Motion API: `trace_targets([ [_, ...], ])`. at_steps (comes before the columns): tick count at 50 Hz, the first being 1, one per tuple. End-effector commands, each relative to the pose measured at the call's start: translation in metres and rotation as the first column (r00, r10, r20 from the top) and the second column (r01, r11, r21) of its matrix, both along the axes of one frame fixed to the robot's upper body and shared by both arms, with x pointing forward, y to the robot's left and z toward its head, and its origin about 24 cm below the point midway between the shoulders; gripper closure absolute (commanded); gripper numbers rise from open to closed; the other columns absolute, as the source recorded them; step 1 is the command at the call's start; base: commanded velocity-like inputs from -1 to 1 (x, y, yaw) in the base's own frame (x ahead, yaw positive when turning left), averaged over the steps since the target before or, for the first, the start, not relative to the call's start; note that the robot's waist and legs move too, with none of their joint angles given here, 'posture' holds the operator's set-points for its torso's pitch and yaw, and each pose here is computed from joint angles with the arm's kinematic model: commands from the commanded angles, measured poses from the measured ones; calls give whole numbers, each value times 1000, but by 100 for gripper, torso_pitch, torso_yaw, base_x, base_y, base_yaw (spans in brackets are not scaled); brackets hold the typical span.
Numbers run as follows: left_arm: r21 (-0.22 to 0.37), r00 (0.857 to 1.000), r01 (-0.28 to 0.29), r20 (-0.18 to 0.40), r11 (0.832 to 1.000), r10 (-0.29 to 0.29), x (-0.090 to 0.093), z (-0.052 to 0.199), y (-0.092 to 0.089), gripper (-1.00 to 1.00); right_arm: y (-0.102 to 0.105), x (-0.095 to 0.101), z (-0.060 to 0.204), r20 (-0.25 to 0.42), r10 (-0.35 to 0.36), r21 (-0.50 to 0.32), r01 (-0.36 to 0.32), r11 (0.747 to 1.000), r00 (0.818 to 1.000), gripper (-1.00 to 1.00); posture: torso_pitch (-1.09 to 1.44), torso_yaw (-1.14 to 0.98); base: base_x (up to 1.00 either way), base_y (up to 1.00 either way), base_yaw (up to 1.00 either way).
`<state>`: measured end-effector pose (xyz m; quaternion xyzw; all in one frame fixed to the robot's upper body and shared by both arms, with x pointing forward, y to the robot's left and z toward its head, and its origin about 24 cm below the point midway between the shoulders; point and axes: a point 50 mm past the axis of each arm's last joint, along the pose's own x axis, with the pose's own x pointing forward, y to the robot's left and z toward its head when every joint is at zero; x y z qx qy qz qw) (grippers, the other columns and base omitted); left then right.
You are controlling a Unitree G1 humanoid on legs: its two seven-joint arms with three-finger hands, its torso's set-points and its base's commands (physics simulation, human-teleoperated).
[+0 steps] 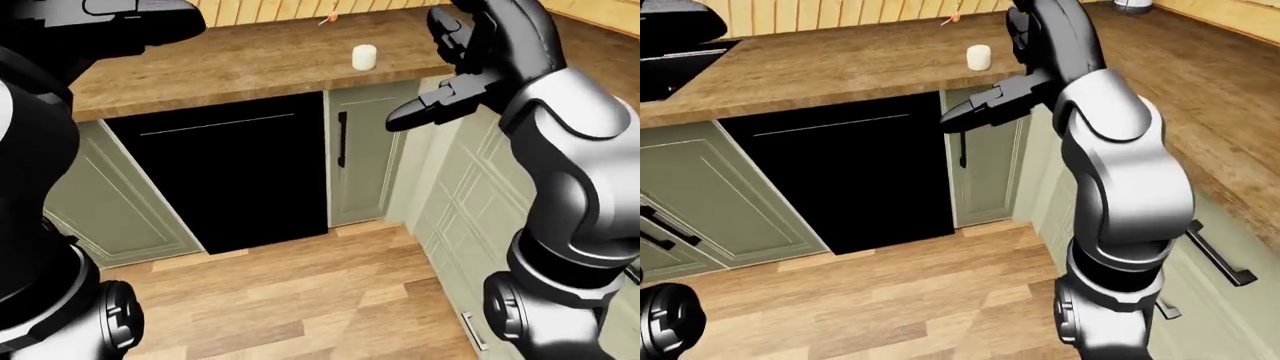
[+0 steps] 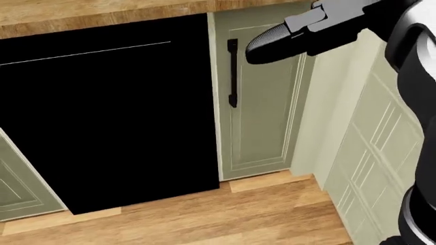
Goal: Pick up the wedge of cheese and place it on the slice of bread to prepare a simple cheese on bread dish.
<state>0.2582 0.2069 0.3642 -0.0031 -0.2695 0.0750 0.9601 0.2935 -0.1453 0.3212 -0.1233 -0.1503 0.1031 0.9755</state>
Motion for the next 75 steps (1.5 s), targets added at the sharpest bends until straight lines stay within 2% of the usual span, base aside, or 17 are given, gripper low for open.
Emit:
trace_targets([
  [1, -10, 998, -16, 59, 1000, 17, -7, 10, 4, -100, 0, -8, 15, 83, -1, -1, 1, 1000, 997, -100, 0, 0, 0, 0, 0],
  [75, 2, 998, -22, 63, 1000, 22, -8, 9, 1, -100, 2, -7, 14, 86, 1, -7, 0, 1000, 996, -100, 0, 0, 30, 0, 0],
])
